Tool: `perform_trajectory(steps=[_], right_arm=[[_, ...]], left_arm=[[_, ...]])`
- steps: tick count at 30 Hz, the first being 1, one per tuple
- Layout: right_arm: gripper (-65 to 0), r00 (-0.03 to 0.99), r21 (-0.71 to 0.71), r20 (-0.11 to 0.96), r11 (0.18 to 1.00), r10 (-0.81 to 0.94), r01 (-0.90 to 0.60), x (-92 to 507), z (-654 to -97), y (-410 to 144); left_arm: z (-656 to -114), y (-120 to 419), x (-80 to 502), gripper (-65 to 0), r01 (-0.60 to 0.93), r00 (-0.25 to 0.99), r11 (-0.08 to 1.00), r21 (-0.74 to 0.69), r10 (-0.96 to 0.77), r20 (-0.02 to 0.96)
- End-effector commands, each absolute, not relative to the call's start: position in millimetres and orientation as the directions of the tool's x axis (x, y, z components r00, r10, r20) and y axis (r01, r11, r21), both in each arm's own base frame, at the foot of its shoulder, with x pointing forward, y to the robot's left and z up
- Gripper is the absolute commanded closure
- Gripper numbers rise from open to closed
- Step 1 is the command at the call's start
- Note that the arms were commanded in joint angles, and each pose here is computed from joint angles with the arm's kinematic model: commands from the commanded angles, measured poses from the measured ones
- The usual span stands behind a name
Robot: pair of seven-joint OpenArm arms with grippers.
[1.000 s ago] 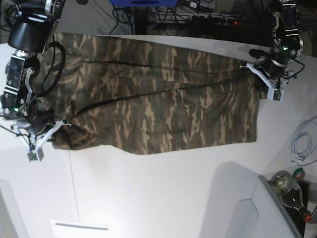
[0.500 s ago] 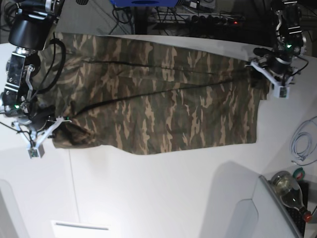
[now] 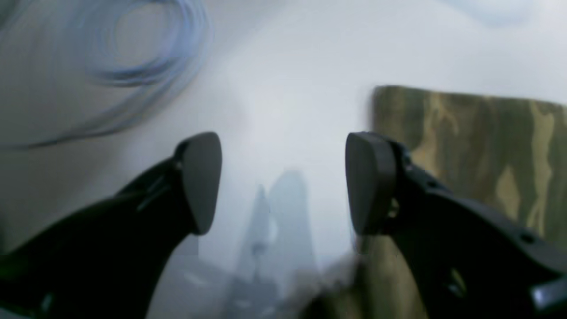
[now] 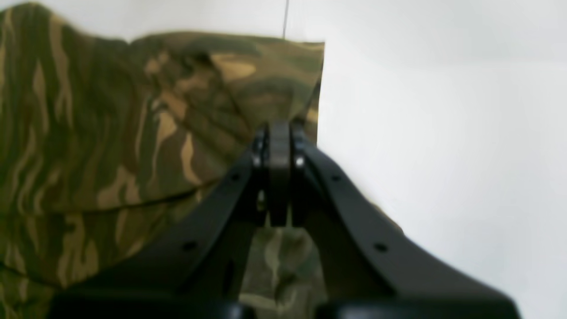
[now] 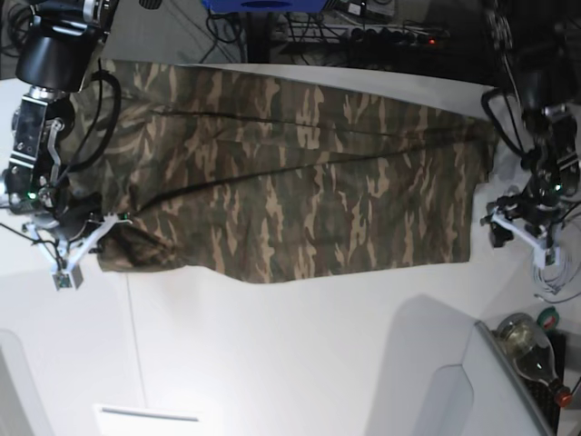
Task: Layout the t-shirt on the table in an organized manner, then fold the t-shirt properly
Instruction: 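Grasp the shirt edge corners with both grippers and pull them apart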
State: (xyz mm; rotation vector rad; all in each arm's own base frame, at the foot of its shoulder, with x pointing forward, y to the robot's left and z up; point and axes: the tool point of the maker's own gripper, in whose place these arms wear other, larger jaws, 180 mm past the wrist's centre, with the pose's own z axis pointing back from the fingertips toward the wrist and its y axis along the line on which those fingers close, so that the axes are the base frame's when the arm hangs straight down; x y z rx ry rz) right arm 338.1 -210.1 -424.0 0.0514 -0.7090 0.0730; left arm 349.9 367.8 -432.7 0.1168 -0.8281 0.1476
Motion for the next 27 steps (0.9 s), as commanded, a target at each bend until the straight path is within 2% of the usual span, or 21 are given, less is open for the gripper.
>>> perform_trajectory(steps=[1,12,16,20,23,25,27], right_arm=[[-0.5,0.718,0.008,0.694,0.997,0.052,-0.08,352,-408,-216],[-0.5,0.718,0.008,0.694,0.997,0.052,-0.08,352,-408,-216],[-0.5,0.714,0.007,0.699,0.997,0.05,-0.077,352,-406,-217],[-0.5,0.718,0.004,0.695,0.997,0.051,-0.075,351,-407,-220],[-0.5,0.716,0.003,0.696,0.997,0.052,-0.075,351,-407,-221],[-0.5,0.717,0.003,0.695,0.997,0.051,-0.075,351,-407,-221],[-0.5,0.716,0.006,0.696,0.997,0.049,-0.075,351,-407,-220]], left_arm=[[-421,376,366,-42.0,-0.191,0.641,0.981,0.04,0.094,0.762],[-443,333,407,-42.0,-0.166,0.685,0.978,-0.122,0.204,0.699],[-465,313,405,-41.3,-0.119,0.73,0.988,-0.1,0.155,0.665],[-479,323,395,-41.1,-0.196,0.713,0.977,-0.08,0.198,0.673],[-484,320,390,-40.6,-0.187,0.724,0.98,-0.073,0.188,0.664],[-485,319,389,-34.7,-0.182,0.729,0.981,-0.069,0.181,0.66],[-486,318,388,-18.4,-0.181,0.731,0.981,-0.07,0.182,0.657]])
